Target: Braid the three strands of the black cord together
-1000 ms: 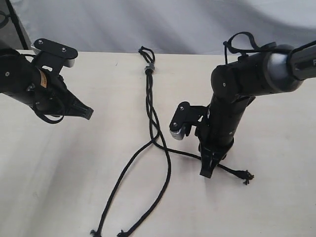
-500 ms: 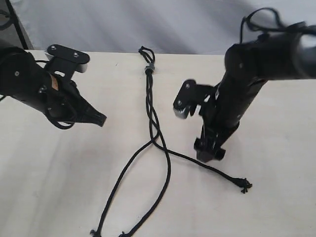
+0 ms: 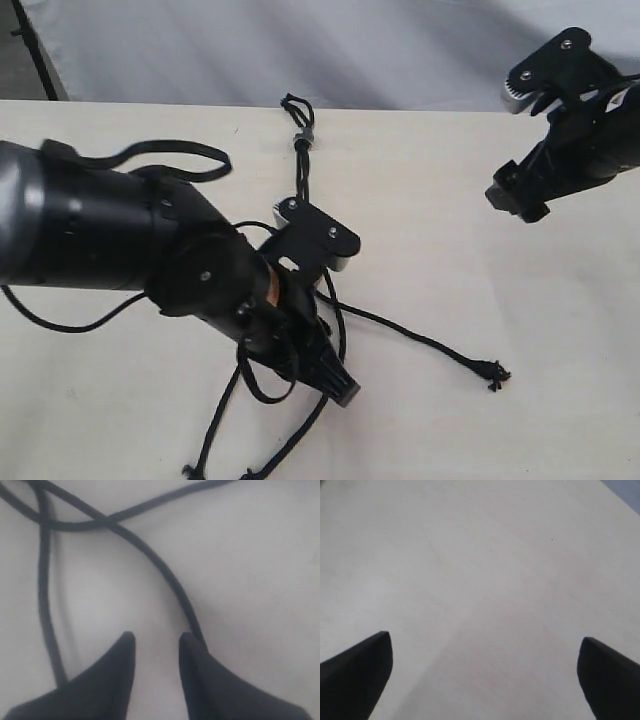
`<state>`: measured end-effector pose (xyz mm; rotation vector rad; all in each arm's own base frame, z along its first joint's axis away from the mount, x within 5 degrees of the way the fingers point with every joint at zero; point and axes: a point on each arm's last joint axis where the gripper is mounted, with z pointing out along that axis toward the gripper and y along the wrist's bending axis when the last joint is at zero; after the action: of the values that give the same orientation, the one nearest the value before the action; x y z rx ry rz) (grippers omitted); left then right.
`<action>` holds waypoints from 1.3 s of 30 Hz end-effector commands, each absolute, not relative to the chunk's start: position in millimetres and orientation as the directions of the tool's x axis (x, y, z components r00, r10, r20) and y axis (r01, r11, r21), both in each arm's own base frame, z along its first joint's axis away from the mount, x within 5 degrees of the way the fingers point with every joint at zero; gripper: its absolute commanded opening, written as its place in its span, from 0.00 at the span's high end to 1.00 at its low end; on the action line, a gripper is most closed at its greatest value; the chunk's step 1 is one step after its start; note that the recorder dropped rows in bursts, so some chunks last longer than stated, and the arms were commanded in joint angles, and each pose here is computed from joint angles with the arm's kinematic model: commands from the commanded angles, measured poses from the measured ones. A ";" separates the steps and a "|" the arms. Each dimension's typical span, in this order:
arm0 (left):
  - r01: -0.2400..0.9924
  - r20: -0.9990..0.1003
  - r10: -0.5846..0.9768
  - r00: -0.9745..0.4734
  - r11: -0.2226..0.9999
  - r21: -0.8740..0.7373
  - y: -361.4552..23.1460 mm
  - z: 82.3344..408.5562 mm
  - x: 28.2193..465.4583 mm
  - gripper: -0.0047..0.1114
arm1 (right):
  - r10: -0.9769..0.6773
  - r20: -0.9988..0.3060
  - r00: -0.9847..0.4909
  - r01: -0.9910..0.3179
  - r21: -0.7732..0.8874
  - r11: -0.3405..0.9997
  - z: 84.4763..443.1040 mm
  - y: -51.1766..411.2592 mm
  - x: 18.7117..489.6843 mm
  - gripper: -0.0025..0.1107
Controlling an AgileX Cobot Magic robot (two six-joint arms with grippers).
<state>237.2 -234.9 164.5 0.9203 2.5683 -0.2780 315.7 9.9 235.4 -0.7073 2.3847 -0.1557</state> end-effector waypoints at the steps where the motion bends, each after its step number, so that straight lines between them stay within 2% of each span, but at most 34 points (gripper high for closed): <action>1: 0.657 -0.378 0.593 -0.711 0.751 -0.058 -256.1 148.3 238.6 0.63 | -0.477 -0.579 -0.661 -0.401 -0.264 0.877 238.0 2.7 315.6 0.16; 10: 0.631 -0.248 0.601 -0.760 0.774 -0.058 -270.4 116.0 243.8 0.63 | -0.470 -0.586 -0.660 -0.397 -0.259 0.881 238.3 3.7 315.9 0.16; 12: 0.647 -0.232 0.623 -0.747 0.761 -0.041 -271.2 110.1 242.4 0.73 | -0.470 -0.586 -0.660 -0.397 -0.259 0.881 238.3 3.7 315.9 0.16; 13: 0.660 -0.229 0.637 -0.736 0.751 -0.029 -271.6 110.0 241.3 0.89 | -0.470 -0.586 -0.660 -0.397 -0.259 0.881 238.3 3.7 315.9 0.16; 14: 0.662 -0.231 0.639 -0.734 0.749 -0.029 -271.5 111.1 241.3 0.96 | -0.470 -0.586 -0.660 -0.397 -0.259 0.881 238.3 3.7 315.9 0.16; 16: 0.695 -0.231 0.675 -0.701 0.719 -0.009 -271.2 125.1 242.1 0.96 | -0.470 -0.586 -0.660 -0.397 -0.259 0.881 238.3 3.7 315.9 0.16; 19: 0.738 -0.302 0.729 -0.615 0.666 0.104 -259.7 164.0 256.2 0.96 | -0.464 -0.589 -0.661 -0.394 -0.254 0.883 238.3 4.0 315.9 0.16; 22: 0.738 -0.287 0.766 -0.576 0.638 0.220 -232.3 174.8 278.1 0.96 | -0.464 -0.589 -0.661 -0.394 -0.254 0.883 238.3 4.0 315.9 0.16; 25: 0.692 -0.270 0.729 -0.629 0.683 0.235 -206.4 165.9 300.1 0.96 | -0.464 -0.589 -0.661 -0.394 -0.254 0.883 238.3 4.0 315.9 0.16; 30: 0.683 -0.240 0.719 -0.652 0.695 0.225 -184.4 128.2 316.8 0.96 | -0.464 -0.589 -0.661 -0.394 -0.254 0.883 238.3 4.0 315.9 0.16; 35: 0.674 -0.200 0.696 -0.689 0.718 0.174 -189.5 113.1 310.5 0.96 | -0.464 -0.590 -0.661 -0.393 -0.254 0.884 238.4 3.9 316.0 0.16; 39: 0.657 -0.149 0.655 -0.741 0.753 0.042 -213.5 111.0 285.4 0.96 | -0.461 -0.592 -0.661 -0.392 -0.251 0.885 238.5 4.1 316.1 0.16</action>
<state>307.9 -196.3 121.8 1.0664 2.6670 0.0834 316.4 5.2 236.1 -0.6344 2.3807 -0.1358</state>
